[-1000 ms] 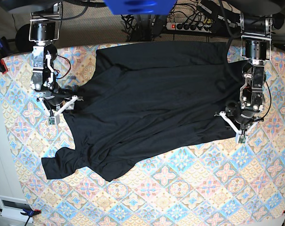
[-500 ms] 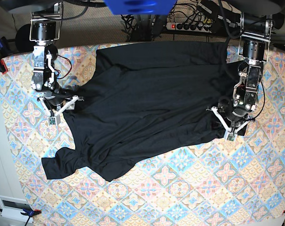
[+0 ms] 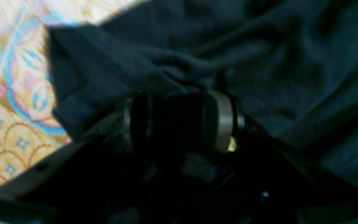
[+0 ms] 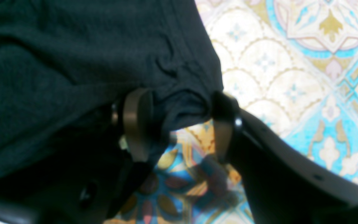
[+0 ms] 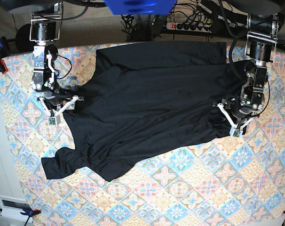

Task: Layout the t-shirt on the table in an organized manner, then fold the t-shirt properly
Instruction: 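Release with the left gripper and regrasp the shirt side edge, then drag the side edge outward with the left gripper, squaring the body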

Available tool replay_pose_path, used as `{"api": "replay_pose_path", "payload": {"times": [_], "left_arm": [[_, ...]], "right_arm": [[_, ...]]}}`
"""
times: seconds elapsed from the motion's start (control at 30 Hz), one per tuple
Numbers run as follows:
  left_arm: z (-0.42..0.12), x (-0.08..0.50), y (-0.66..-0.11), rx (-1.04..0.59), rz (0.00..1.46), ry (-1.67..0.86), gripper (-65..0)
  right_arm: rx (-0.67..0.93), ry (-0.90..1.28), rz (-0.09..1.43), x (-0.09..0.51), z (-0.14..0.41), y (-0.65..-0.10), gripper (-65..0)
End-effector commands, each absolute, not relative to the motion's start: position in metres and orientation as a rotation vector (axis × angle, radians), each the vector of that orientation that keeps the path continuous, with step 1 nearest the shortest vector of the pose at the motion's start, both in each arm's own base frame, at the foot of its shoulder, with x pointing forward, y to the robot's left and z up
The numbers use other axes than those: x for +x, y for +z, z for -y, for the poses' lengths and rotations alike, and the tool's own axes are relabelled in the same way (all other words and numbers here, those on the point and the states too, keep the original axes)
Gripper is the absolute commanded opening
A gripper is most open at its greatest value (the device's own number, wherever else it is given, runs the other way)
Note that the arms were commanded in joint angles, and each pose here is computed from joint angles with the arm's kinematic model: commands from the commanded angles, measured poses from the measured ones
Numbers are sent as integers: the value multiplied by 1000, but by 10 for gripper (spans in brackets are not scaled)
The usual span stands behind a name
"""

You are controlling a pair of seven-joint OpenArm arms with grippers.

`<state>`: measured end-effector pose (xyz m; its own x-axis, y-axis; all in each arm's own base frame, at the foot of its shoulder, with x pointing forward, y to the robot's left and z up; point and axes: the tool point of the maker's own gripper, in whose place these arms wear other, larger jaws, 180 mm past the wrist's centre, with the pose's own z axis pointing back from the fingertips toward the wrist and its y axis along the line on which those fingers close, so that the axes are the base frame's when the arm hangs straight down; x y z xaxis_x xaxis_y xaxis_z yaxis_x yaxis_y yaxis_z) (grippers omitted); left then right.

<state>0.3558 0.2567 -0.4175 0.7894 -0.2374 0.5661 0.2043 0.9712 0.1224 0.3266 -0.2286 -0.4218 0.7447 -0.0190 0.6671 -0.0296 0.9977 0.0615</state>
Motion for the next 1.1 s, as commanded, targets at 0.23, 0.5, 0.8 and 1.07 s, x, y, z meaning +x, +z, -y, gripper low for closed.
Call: {"api": "replay_pose_path", "payload": {"times": [0.23,0.5,0.8,1.07], "left_arm": [[-269,385,-385,66,780,-201,-650],[-339,422,-324,118,941,39,-650],[-376,455,-298,126,1022,178,-646],[-398,457,-306,133,984,249,-565]], "right_arm": [[68,16,755,333,231,-412,-357],[68,18,754,333,231,-412,-358],[70,19,723,328,230,-417,-358],[70,18,714,327,230,-418,-358]]}}
